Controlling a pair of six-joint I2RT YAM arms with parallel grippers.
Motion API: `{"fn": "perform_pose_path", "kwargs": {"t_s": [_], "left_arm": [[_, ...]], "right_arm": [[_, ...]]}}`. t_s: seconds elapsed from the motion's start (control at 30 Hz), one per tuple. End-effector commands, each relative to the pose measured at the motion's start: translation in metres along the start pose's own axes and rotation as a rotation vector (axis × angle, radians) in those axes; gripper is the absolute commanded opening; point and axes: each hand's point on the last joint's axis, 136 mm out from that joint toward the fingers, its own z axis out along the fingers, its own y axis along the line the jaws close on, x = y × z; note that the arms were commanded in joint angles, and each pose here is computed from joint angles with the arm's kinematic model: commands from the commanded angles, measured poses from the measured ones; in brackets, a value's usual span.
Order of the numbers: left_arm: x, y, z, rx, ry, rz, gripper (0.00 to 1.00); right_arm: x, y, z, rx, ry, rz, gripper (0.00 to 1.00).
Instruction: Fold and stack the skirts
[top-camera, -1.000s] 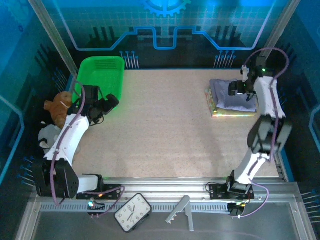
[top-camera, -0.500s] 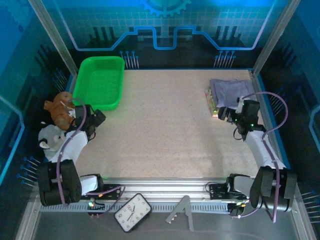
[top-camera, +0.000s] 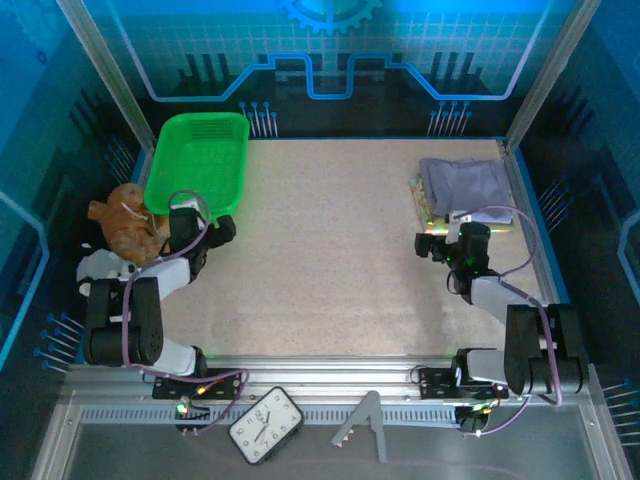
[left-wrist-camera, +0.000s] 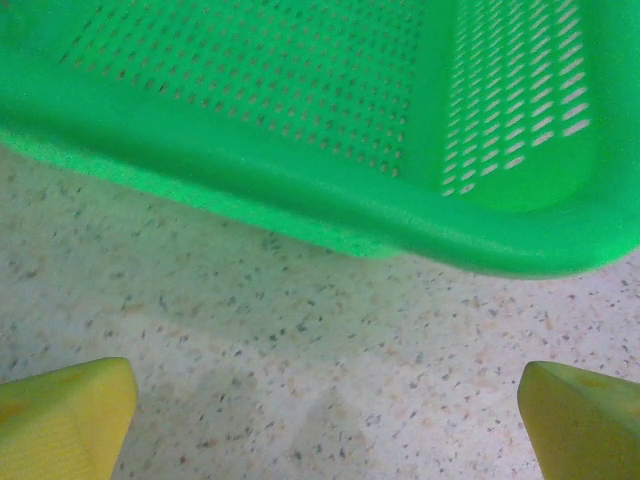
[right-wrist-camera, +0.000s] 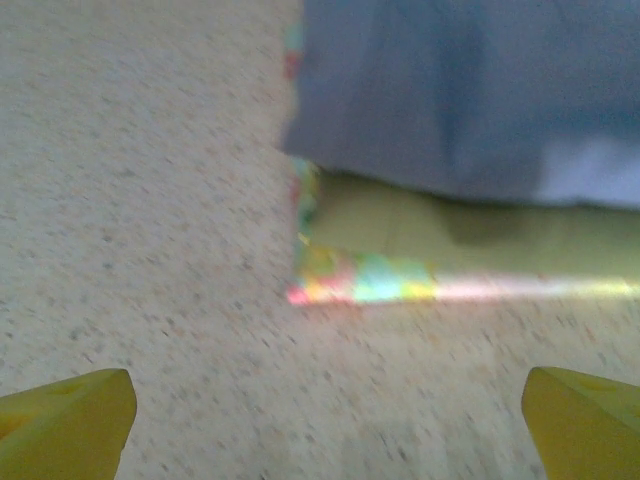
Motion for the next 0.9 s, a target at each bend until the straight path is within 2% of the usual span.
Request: {"fn": "perform_pose_path", "kwargs": {"t_s": [0.0, 0.07, 0.2, 0.27, 0.33, 0.4, 0.87], "left_arm": [[-0.022, -0.011, -0.002, 0.053, -0.135, 0.084, 0.99], [-0.023, -0.017, -0.007, 0.085, -0.216, 0.124, 0.99], [-0.009, -0.028, -0.015, 0.075, -0.291, 0.206, 0.99], [-0.006, -0.032, -0.016, 0.098, -0.403, 0.246, 0.99], [-0.005, -0.018, -0.013, 0.016, -0.316, 0.185, 0.99], [-0.008, -0.027, -0.006, 0.003, -0.323, 0.241, 0.99], [-0.008, -0.025, -0.006, -0.006, -0.322, 0.227, 0.99]], "right_arm": [[-0.042, 0.016, 0.003, -0.005, -0.175, -0.138, 1.00], [-0.042, 0.021, 0.008, -0.010, -0.204, -0.178, 1.00], [-0.028, 0.027, 0.024, 0.004, -0.230, -0.229, 1.00], [-0.026, 0.015, 0.028, 0.035, -0.170, -0.172, 1.00], [-0.026, 0.013, 0.028, 0.031, -0.162, -0.163, 1.00], [-0.026, 0.012, 0.028, 0.037, -0.169, -0.162, 1.00], [-0.026, 0.017, 0.029, -0.007, -0.161, -0.169, 1.00]]}}
